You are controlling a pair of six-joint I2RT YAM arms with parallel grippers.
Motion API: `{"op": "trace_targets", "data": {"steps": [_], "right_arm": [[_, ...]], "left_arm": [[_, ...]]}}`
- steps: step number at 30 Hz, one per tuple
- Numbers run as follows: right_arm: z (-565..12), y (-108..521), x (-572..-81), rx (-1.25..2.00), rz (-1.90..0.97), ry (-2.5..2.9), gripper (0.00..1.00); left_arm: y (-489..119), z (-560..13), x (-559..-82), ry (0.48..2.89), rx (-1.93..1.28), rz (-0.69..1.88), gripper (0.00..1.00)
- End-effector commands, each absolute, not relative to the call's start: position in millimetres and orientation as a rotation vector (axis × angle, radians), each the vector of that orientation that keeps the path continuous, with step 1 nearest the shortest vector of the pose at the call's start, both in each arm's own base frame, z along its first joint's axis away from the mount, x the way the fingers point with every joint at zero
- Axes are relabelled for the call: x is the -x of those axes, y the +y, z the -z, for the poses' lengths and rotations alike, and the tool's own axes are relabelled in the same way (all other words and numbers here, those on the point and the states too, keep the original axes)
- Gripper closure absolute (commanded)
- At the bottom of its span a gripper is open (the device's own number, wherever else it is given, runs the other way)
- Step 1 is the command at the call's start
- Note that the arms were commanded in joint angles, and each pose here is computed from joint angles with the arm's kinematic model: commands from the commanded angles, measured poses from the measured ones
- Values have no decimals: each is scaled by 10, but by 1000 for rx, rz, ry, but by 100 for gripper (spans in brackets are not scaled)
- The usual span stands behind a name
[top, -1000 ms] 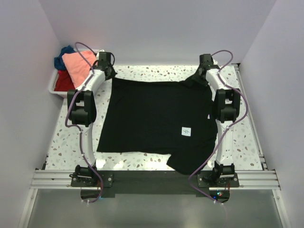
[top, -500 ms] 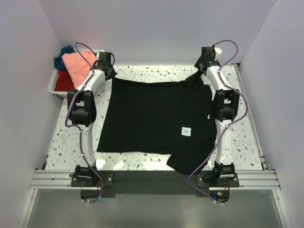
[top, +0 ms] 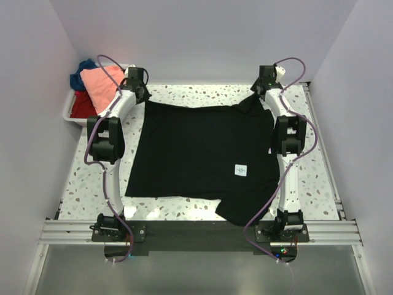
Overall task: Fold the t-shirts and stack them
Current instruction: Fold the tshirt
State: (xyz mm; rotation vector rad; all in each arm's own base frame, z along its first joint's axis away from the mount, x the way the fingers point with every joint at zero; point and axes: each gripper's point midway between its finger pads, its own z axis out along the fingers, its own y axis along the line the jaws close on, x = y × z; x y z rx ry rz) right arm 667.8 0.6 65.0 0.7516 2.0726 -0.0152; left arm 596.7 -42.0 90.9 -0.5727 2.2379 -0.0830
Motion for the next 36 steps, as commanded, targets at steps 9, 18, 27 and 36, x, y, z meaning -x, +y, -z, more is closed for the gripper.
{"op": "trace_targets", "data": {"steps": [9, 18, 27, 36], "right_arm": [[-699, -180, -6823, -864, -45, 1971, 61], [-610, -176, -6773, -881, -58, 1998, 59], [-703, -90, -6785, -864, -119, 2000, 54], [-519, -82, -6713, -900, -118, 2036, 60]], "left_arm": [[-436, -1134, -6002, 2197, 546, 87, 100], [-444, -1118, -6002, 2204, 542, 84, 100], [-430, -1110, -6000, 2208, 539, 78, 100], [-421, -1103, -5995, 2210, 531, 69, 100]]}}
